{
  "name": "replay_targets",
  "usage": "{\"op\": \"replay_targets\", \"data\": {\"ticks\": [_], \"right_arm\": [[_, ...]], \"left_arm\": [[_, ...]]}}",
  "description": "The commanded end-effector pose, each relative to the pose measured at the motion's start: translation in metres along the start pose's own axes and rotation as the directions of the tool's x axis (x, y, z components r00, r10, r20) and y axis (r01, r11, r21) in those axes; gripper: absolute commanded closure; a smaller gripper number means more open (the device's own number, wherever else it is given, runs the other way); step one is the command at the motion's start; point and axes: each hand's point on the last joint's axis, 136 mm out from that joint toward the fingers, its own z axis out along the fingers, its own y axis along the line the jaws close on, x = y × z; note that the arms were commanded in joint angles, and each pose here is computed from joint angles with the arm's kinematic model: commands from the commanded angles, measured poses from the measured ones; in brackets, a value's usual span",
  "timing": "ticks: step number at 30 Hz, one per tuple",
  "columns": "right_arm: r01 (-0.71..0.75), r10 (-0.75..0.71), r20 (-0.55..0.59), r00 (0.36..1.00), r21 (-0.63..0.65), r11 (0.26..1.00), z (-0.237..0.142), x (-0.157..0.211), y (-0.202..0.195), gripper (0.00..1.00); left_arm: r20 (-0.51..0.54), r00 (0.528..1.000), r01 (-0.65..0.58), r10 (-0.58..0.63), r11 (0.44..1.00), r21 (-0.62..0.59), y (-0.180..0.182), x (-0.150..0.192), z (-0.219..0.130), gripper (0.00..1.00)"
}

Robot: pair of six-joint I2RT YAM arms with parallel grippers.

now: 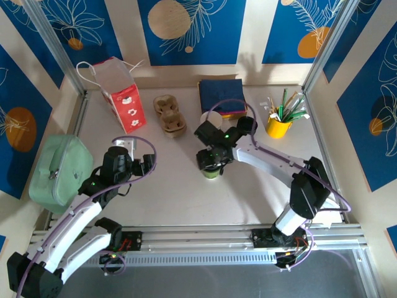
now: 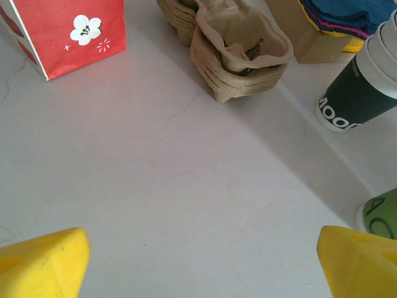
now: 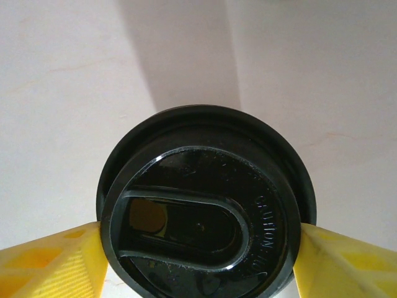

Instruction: Pack the takeout coffee

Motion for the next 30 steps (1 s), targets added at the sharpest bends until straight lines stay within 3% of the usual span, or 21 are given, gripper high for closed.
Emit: {"op": "replay_targets", "data": {"ticks": [1, 14, 30], "right_arm": [[-0.071, 0.071, 0.017, 0.997, 0.02, 0.997, -0.005, -0.001, -0.034, 0.27], [-0.335, 0.325, 0.103, 0.94, 0.097, 0.937, -0.009, -0.008, -0.156, 0.27], [-0.601, 0.578, 0.194, 0.793, 0.093, 0.794, -0.014, -0.02, -0.251, 0.27]], "left_arm": [[0.015, 1.0, 0.009, -0.009, 1.0, 0.013, 0.0, -0.005, -0.002, 0.06], [0.013, 1.0, 0.013, -0.013, 1.0, 0.021, -0.001, -0.007, 0.0, 0.06], [0.01, 1.0, 0.014, -0.015, 0.999, 0.045, -0.006, -0.011, 0.0, 0.06]]}}
